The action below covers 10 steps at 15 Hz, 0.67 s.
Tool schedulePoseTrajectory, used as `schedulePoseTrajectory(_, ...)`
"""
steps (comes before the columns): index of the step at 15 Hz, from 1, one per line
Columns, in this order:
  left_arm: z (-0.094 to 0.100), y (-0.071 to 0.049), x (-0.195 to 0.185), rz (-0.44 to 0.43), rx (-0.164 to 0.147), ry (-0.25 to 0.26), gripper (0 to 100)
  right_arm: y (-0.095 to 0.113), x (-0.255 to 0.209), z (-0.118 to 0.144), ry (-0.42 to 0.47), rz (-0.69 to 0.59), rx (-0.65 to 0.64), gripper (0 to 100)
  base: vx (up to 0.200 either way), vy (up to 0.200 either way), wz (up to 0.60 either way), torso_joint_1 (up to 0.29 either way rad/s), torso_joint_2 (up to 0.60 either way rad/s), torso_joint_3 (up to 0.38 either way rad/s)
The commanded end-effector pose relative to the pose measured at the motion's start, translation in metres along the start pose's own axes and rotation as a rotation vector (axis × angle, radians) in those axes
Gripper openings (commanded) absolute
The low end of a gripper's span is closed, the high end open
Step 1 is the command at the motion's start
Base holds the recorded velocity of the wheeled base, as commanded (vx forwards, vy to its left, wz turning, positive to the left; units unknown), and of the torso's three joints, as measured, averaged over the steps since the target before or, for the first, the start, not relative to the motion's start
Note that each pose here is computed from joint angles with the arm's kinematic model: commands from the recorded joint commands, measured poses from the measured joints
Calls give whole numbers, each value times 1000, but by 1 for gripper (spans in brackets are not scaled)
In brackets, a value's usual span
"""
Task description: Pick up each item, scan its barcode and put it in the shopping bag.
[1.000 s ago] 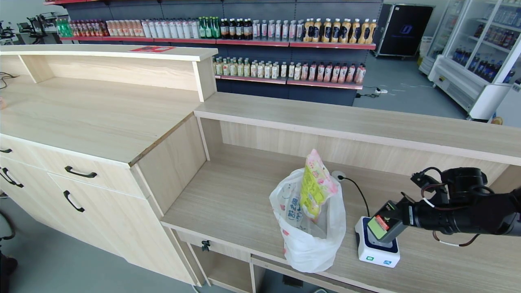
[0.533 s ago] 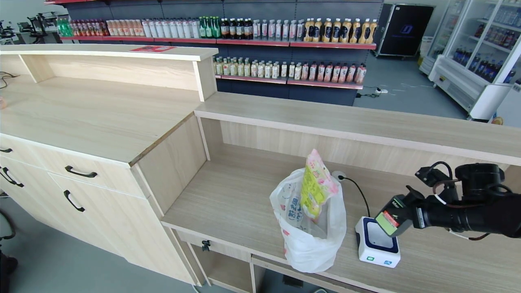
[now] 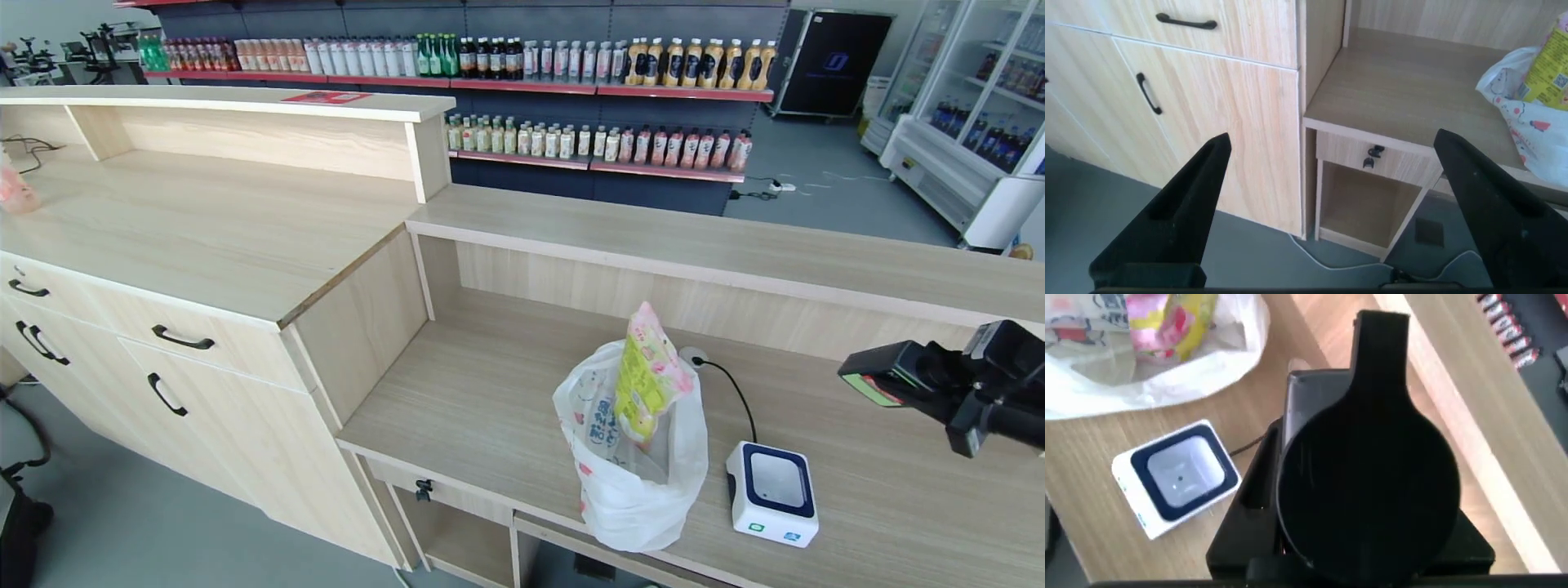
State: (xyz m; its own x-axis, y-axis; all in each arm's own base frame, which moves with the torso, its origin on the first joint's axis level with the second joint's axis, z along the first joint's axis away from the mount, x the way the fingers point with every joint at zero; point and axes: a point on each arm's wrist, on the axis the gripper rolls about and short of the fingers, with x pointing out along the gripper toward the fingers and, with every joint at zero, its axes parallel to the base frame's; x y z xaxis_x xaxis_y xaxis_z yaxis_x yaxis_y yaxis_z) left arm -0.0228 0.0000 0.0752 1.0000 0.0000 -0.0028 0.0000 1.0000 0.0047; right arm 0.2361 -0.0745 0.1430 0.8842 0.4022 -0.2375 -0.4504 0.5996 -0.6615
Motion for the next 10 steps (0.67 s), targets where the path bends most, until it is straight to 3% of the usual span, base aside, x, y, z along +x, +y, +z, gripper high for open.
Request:
schedulePoseTrajectory(1,0,0,0,0,0,0,100,9,14,25,-93,64,9,0,0,0,0,0,0,0)
schedulePoseTrajectory(3,0,0,0,0,0,0,100,19,27,52,-198,122,23,0,0,0,0,0,0,0)
schedulePoseTrajectory(5,0,0,0,0,0,0,100,36,33,65,-245,201,68,0,0,0,0,0,0,0)
schedulePoseTrajectory(10,0,0,0,0,0,0,100,79,57,32,-87,468,138,0,0,0,0,0,0,0)
